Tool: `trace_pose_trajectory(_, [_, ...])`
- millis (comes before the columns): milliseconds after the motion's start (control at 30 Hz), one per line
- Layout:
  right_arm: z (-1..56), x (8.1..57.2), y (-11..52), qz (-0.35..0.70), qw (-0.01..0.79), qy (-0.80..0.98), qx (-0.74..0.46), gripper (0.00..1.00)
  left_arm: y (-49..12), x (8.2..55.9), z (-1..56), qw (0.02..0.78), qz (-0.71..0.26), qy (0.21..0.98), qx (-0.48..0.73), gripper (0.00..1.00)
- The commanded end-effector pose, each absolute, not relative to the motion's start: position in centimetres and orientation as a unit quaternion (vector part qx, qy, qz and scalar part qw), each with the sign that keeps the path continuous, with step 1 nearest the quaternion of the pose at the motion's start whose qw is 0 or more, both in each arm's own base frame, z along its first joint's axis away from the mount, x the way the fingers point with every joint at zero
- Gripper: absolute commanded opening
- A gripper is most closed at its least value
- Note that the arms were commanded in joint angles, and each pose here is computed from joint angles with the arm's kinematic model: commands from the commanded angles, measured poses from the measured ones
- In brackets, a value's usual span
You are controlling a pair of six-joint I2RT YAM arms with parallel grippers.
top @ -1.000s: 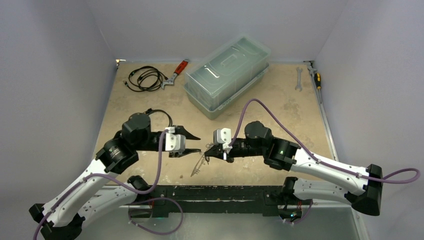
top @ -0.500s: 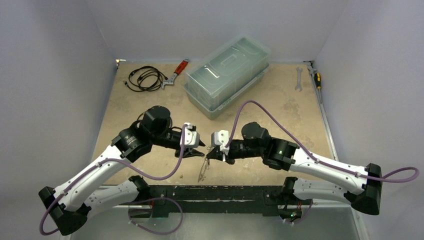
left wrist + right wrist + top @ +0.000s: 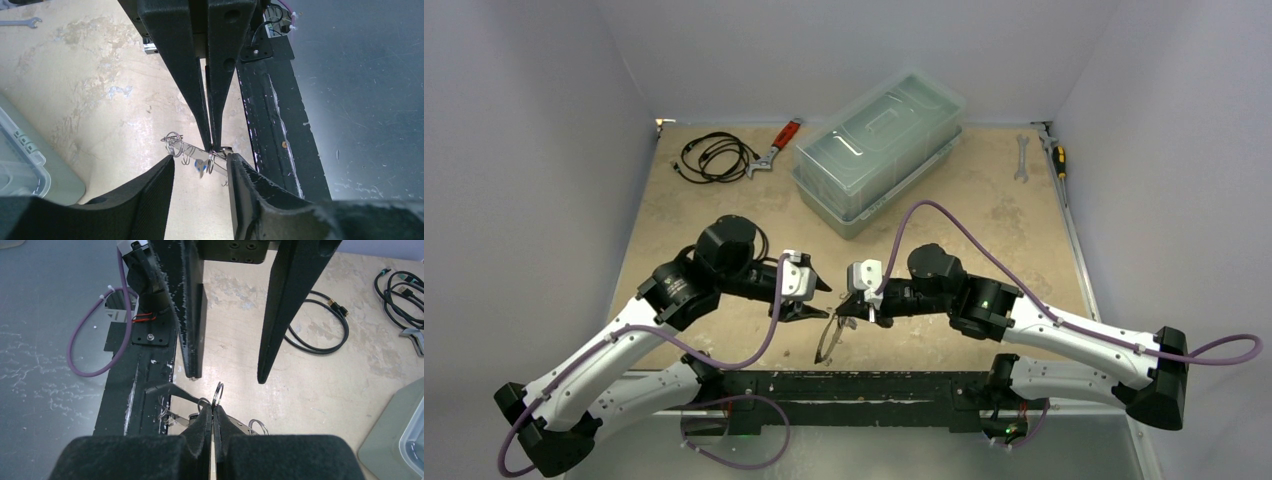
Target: Put the keys on the keyring
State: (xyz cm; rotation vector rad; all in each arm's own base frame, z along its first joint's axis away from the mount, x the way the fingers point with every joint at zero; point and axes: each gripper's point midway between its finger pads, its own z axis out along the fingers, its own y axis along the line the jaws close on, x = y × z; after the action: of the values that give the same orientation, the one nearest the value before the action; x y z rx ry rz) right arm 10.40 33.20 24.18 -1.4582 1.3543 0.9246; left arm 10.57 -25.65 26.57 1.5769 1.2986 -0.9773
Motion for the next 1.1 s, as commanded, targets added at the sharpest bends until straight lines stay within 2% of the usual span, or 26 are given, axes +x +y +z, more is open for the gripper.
trace_pose_trajectory(0, [27.8,10.9,34.1,0.382,0.501,0.516,-0.580,0.00,-26.1,10.3,27.1,0.427,-0.403,0.507,0.631,0.39])
trace_pose_trajectory(300, [28.1,10.9,34.0,0.383,0.504,0.514,-0.579,0.00,-26.8,10.4,25.7,0.409,-0.400,0.517,0.637,0.37])
trace_pose_trajectory(533, [28.5,10.5,33.8,0.389,0.507,0.506,-0.580,0.00,-27.0,10.5,24.7,0.400,-0.393,0.524,0.640,0.32])
trace_pose_trajectory(800, [29.0,10.1,33.6,0.396,0.510,0.497,-0.580,0.00,-27.0,10.6,24.0,0.396,-0.390,0.526,0.643,0.19])
trace_pose_trajectory(900, [29.1,10.0,33.6,0.400,0.510,0.493,-0.580,0.00,-27.2,10.3,23.4,0.391,-0.390,0.522,0.650,0.10])
trace_pose_trajectory(967, [29.1,9.9,33.6,0.402,0.510,0.492,-0.580,0.00,-27.3,10.1,23.3,0.390,-0.389,0.516,0.655,0.00])
trace_pose_trajectory(1067, [29.1,9.9,33.6,0.402,0.510,0.492,-0.580,0.00,-27.4,10.1,23.7,0.403,-0.390,0.506,0.655,0.00])
